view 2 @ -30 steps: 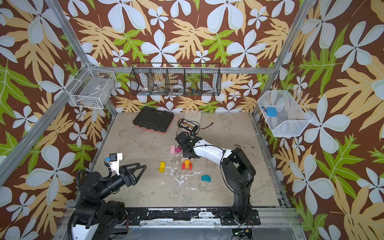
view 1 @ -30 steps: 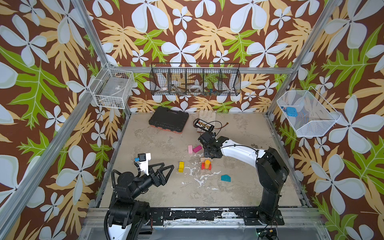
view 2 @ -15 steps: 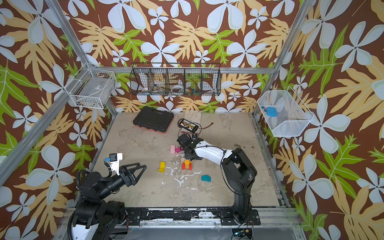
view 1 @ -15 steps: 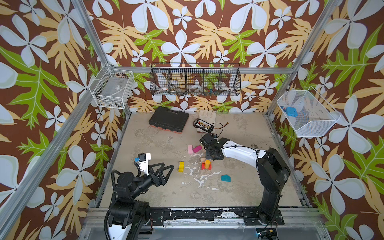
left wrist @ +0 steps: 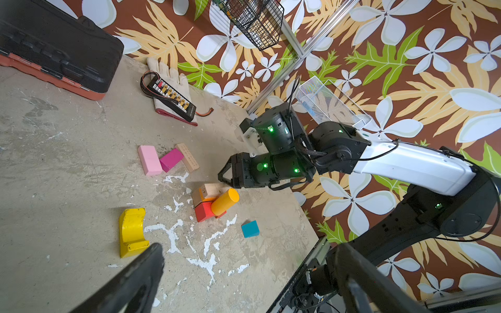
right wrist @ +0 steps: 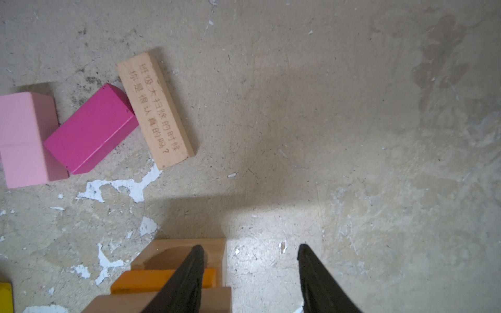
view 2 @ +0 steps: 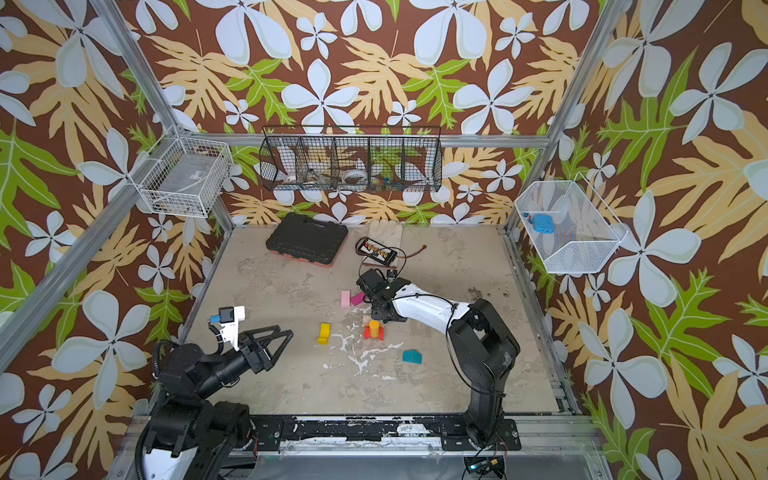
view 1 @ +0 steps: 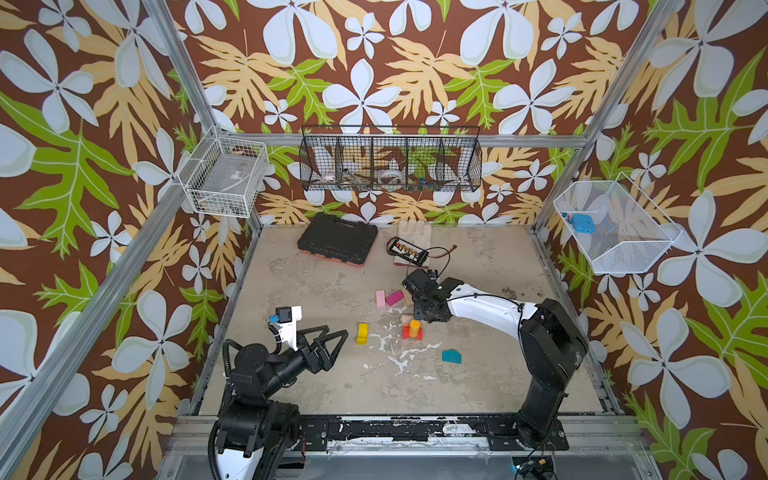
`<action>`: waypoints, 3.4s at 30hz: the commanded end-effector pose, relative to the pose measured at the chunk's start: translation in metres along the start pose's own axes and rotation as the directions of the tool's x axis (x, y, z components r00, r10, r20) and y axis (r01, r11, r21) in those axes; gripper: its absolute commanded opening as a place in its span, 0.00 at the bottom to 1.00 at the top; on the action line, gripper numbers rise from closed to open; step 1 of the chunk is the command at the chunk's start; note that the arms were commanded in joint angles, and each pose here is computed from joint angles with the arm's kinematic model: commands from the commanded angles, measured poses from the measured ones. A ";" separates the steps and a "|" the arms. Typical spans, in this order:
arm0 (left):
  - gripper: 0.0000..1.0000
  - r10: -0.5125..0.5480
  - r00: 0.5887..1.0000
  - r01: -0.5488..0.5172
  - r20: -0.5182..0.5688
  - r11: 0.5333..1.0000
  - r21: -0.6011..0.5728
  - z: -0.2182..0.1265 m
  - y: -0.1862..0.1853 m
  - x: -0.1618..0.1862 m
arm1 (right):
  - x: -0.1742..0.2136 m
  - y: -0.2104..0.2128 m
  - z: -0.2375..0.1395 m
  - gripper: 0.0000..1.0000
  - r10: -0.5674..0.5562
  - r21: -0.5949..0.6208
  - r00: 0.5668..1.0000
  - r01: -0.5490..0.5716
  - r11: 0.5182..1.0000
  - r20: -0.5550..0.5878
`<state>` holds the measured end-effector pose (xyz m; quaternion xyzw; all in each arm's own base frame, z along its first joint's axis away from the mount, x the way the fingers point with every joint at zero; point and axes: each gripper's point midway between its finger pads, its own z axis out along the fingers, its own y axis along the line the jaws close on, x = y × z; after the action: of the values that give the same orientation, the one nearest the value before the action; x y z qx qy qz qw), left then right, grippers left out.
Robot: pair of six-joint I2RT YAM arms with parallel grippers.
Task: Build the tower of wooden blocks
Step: 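Move the right gripper toward the pink and magenta blocks, then lower the right gripper onto the engraved wood plank and grasp it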
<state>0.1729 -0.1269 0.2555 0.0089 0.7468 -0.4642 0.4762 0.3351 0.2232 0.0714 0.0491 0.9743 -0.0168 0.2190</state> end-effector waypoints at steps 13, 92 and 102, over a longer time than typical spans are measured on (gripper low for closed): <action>1.00 0.003 1.000 -0.003 0.014 1.000 -0.002 0.001 0.000 -0.003 | -0.108 0.045 -0.092 0.78 -0.166 -0.134 0.920 0.226 0.965 0.356; 1.00 0.005 1.000 -0.005 0.014 1.000 0.008 0.000 -0.002 -0.003 | -0.039 0.109 0.065 1.00 -0.532 -0.182 0.847 0.525 0.831 0.015; 1.00 0.010 1.000 -0.010 0.021 1.000 0.010 -0.001 -0.002 -0.004 | -0.039 0.110 0.060 0.95 -0.525 -0.190 0.851 0.516 0.835 0.006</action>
<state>0.1738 -0.1261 0.2535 0.0063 0.7474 -0.4622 0.4772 0.4112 0.3304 0.0293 -0.2421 0.9509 0.0227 0.1913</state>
